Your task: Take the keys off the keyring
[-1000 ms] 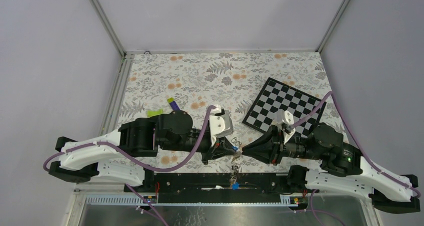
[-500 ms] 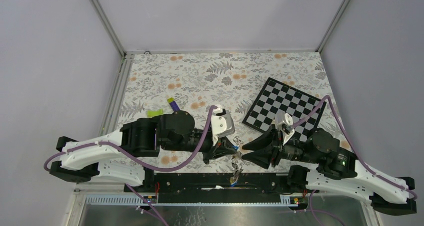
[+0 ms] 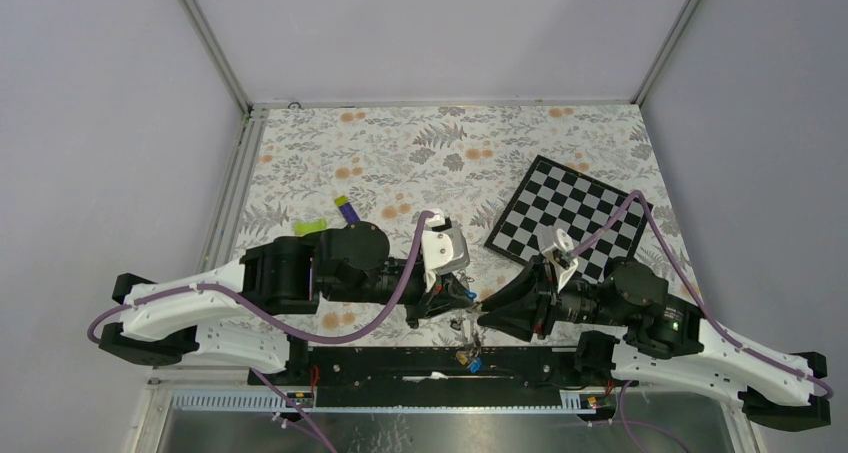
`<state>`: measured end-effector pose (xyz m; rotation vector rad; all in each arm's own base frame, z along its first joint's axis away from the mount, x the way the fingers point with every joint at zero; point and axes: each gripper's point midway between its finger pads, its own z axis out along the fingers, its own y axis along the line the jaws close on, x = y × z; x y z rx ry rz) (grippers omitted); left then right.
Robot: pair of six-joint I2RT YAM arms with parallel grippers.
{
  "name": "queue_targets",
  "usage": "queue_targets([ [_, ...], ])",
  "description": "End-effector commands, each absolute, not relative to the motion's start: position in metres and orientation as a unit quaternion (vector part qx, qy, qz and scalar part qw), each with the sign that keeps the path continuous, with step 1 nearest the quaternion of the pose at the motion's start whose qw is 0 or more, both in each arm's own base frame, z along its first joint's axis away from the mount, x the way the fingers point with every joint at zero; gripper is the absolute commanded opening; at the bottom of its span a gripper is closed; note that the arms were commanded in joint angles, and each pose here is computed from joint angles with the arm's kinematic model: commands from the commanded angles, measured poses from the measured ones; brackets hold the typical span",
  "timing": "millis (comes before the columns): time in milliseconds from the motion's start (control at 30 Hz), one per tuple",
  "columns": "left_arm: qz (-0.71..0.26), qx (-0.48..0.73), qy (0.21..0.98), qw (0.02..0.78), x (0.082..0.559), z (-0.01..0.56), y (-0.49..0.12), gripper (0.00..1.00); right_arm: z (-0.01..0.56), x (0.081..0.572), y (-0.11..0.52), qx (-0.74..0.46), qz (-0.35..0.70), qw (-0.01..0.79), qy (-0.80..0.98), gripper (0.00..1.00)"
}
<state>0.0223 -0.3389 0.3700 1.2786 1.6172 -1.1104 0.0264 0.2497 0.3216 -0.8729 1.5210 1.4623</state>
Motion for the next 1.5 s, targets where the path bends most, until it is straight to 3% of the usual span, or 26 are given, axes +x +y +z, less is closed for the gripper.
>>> queue_targets([
  [0,-0.467,0.472,0.611,0.431,0.027,0.404,-0.344,0.0,0.335,0.019,0.254,-0.349,0.608,0.413,0.582,0.36],
  [333,-0.464,0.468,0.614,0.434,0.03,0.404,-0.343,0.0,0.337,0.016,0.255,-0.352,0.614,0.408,0.577,0.12],
  [567,-0.464,0.466,0.614,0.437,0.03,0.405,-0.341,0.0,0.348,0.02,0.244,-0.347,0.603,0.43,0.575,0.02],
  [1000,-0.47,0.471,0.617,0.42,0.024,0.395,-0.342,0.0,0.378,0.026,0.224,-0.337,0.586,0.463,0.573,0.0],
  [1200,-0.47,0.474,0.62,0.413,0.023,0.388,-0.344,0.01,0.391,0.023,0.23,-0.332,0.593,0.435,0.591,0.0],
  [1467,-0.474,0.471,0.617,0.416,0.023,0.391,-0.341,0.08,0.391,0.02,0.228,-0.328,0.567,0.375,0.656,0.0],
])
